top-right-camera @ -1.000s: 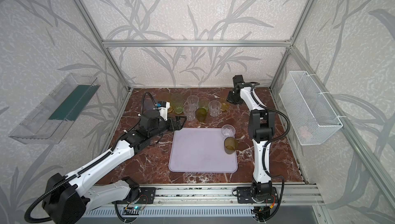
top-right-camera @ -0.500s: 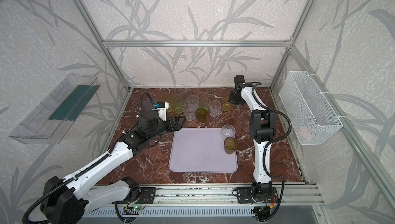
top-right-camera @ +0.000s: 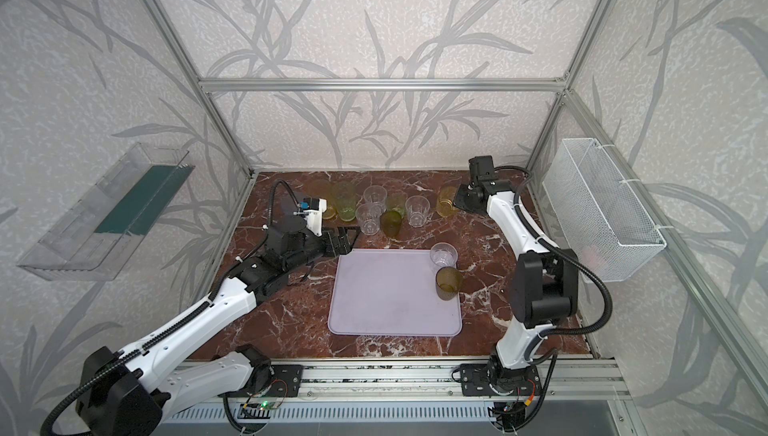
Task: Place the glasses into the tray
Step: 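Lift the yellow glass and carry it toward the tray with the right gripper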
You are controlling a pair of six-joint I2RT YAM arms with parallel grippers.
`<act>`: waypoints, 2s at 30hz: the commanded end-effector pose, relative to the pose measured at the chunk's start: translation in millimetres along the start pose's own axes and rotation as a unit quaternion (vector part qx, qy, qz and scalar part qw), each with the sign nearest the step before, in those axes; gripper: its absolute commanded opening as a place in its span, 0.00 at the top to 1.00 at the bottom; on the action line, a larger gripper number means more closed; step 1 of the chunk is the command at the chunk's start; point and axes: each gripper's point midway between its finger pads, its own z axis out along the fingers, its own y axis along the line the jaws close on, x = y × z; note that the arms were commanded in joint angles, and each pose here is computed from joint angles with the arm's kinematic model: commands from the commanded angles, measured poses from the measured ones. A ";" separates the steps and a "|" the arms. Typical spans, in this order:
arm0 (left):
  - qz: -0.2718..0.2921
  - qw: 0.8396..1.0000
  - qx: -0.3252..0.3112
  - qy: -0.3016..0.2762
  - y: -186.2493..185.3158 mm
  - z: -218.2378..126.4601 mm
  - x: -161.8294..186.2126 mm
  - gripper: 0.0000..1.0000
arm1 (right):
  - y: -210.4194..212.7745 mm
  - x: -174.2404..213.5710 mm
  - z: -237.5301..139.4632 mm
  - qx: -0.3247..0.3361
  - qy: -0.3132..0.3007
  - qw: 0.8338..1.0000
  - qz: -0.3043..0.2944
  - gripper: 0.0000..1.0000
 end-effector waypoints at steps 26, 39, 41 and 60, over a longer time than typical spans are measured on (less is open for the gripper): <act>0.006 0.997 0.069 0.042 -43.7 -26.4 0.8 0.01 | -3.8 111.4 -176.4 -0.123 -0.004 0.985 -0.118 1.00; 0.004 0.998 0.060 0.036 -34.6 -26.5 7.8 0.01 | -4.9 128.8 -213.2 -0.120 0.047 0.979 -0.160 1.00; 0.001 0.997 0.063 0.034 -34.7 -25.8 8.8 0.01 | -5.8 132.4 -214.9 -0.119 0.055 0.978 -0.160 1.00; -0.014 0.996 0.074 0.040 -32.4 -16.2 18.9 0.01 | -21.2 158.8 -213.5 -0.094 0.094 0.978 -0.160 1.00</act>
